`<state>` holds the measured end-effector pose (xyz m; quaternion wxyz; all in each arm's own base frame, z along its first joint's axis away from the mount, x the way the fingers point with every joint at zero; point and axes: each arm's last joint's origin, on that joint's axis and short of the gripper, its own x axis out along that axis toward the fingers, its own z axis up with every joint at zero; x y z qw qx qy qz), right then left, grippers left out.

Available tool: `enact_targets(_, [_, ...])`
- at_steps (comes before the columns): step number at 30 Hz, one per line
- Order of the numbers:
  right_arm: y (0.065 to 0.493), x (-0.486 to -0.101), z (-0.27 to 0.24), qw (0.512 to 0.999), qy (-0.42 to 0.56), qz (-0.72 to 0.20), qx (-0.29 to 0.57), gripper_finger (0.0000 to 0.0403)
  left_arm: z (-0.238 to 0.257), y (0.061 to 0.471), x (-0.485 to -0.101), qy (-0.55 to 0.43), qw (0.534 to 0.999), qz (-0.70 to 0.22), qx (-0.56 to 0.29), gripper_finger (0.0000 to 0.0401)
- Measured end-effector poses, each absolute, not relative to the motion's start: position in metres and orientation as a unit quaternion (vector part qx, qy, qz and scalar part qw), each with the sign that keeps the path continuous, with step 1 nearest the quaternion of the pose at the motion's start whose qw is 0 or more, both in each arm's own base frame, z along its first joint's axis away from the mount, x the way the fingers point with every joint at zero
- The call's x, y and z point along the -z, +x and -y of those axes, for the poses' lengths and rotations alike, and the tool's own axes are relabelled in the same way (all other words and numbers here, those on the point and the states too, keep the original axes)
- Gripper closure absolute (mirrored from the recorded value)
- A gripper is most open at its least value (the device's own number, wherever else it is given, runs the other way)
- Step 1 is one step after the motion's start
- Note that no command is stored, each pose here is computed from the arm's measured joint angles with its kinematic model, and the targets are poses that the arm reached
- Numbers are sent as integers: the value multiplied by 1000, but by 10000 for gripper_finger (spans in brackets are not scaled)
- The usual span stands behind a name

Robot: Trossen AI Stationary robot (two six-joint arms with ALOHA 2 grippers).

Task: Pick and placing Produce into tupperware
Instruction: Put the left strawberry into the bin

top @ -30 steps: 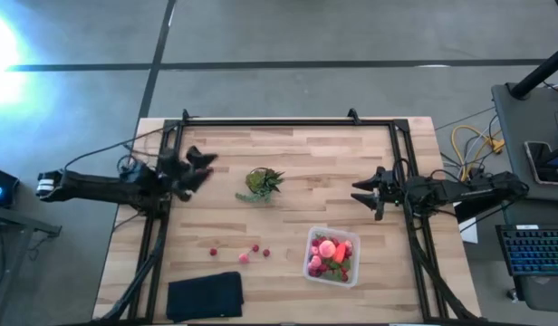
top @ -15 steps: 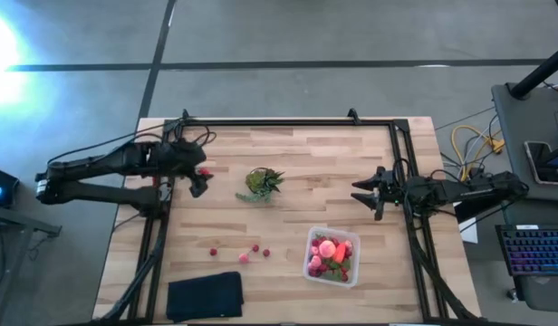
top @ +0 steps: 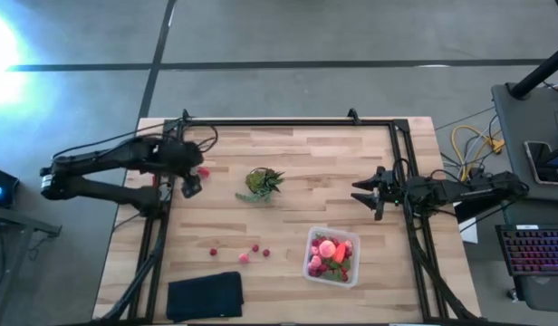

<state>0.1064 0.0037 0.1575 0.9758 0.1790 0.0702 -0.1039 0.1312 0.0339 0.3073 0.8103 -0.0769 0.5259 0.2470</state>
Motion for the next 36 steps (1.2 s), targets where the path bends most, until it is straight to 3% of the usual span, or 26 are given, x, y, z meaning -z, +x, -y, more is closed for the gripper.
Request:
enact_targets(3, [106, -157, -4, 976, 179, -70, 104, 204, -38, 128, -302, -33, 729, -612, -304, 125])
enact_targets(5, [106, -157, -4, 976, 179, -70, 104, 204, -39, 132, -297, -17, 700, -643, -309, 125])
enact_targets(10, [106, -157, -4, 976, 179, -70, 104, 204, -43, 149, -277, 2, 665, -688, -292, 125])
enact_targets(19, [106, -157, -4, 976, 179, -70, 104, 204, -82, 152, -245, -137, 611, -740, -246, 125])
enact_targets(23, [106, -157, -4, 976, 179, -70, 104, 204, -104, 138, -244, -145, 590, -738, -293, 125])
enact_targets(25, [106, -157, -4, 976, 179, -70, 104, 204, -111, 132, -247, -110, 600, -738, -289, 125])
enact_targets(30, [106, -157, -4, 976, 179, -70, 104, 204, -109, 126, -263, 18, 689, -696, -201, 125])
enact_targets(33, [106, -157, -4, 976, 179, -70, 104, 204, -106, 122, -267, 58, 721, -657, -211, 125])
enact_targets(36, [106, -157, -4, 976, 179, -70, 104, 204, -101, 113, -267, 86, 723, -644, -233, 125])
